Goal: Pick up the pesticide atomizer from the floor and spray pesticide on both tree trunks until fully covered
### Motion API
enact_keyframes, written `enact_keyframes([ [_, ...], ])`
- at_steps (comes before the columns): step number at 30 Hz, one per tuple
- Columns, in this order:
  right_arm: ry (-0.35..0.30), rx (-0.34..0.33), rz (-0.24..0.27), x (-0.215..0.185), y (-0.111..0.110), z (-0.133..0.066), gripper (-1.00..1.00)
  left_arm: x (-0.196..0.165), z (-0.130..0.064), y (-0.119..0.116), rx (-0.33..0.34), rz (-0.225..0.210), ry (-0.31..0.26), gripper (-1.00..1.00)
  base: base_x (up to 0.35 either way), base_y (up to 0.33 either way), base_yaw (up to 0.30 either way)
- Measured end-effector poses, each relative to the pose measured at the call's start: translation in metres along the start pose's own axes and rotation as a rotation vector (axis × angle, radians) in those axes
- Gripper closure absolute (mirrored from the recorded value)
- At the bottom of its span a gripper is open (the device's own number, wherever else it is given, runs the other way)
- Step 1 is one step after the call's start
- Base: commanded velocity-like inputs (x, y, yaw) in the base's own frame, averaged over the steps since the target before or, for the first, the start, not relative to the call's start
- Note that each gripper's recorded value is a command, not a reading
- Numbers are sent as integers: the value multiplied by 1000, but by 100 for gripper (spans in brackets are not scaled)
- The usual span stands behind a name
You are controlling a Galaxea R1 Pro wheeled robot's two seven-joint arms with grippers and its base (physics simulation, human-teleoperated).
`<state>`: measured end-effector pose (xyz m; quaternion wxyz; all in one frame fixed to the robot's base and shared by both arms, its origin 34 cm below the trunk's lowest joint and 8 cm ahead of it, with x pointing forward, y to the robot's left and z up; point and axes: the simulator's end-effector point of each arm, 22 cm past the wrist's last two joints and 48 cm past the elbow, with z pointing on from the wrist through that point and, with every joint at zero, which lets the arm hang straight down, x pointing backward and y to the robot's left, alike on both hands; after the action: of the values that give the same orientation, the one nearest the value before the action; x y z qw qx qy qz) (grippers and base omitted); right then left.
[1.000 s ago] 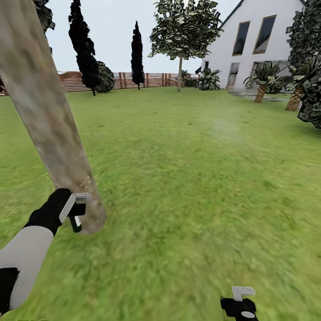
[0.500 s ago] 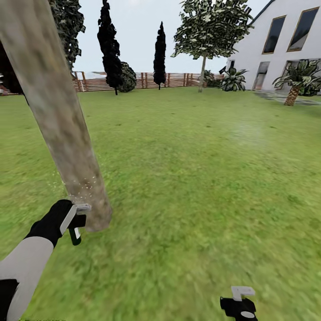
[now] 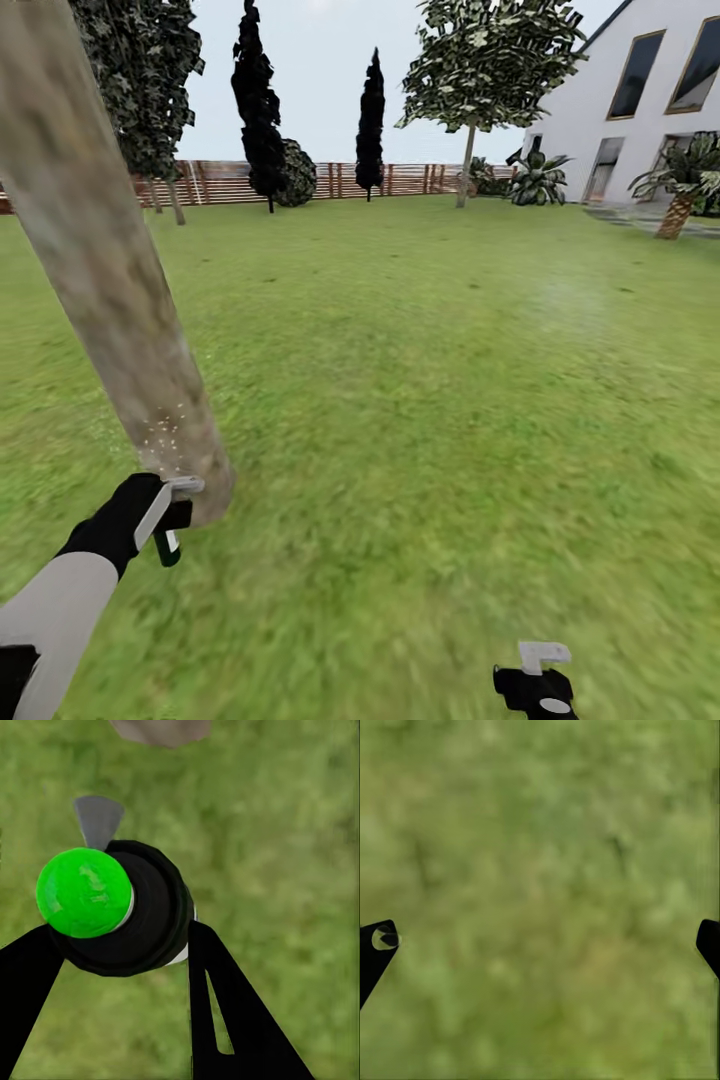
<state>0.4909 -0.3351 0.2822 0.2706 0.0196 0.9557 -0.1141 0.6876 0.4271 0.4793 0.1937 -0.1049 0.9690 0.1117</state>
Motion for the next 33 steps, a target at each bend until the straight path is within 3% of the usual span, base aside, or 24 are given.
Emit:
enact_keyframes([
  [8, 0, 0, 0, 0, 0, 0, -100, 5, 3, -1, 0, -1, 5, 100, 220, -253, 256],
  [20, 0, 0, 0, 0, 0, 0, -100, 4, 3, -1, -1, 0, 3, 100, 254, -233, 35],
  [33, 0, 0, 0, 0, 0, 0, -100, -2, 0, -3, 1, 2, -6, 100, 121, -286, 269],
])
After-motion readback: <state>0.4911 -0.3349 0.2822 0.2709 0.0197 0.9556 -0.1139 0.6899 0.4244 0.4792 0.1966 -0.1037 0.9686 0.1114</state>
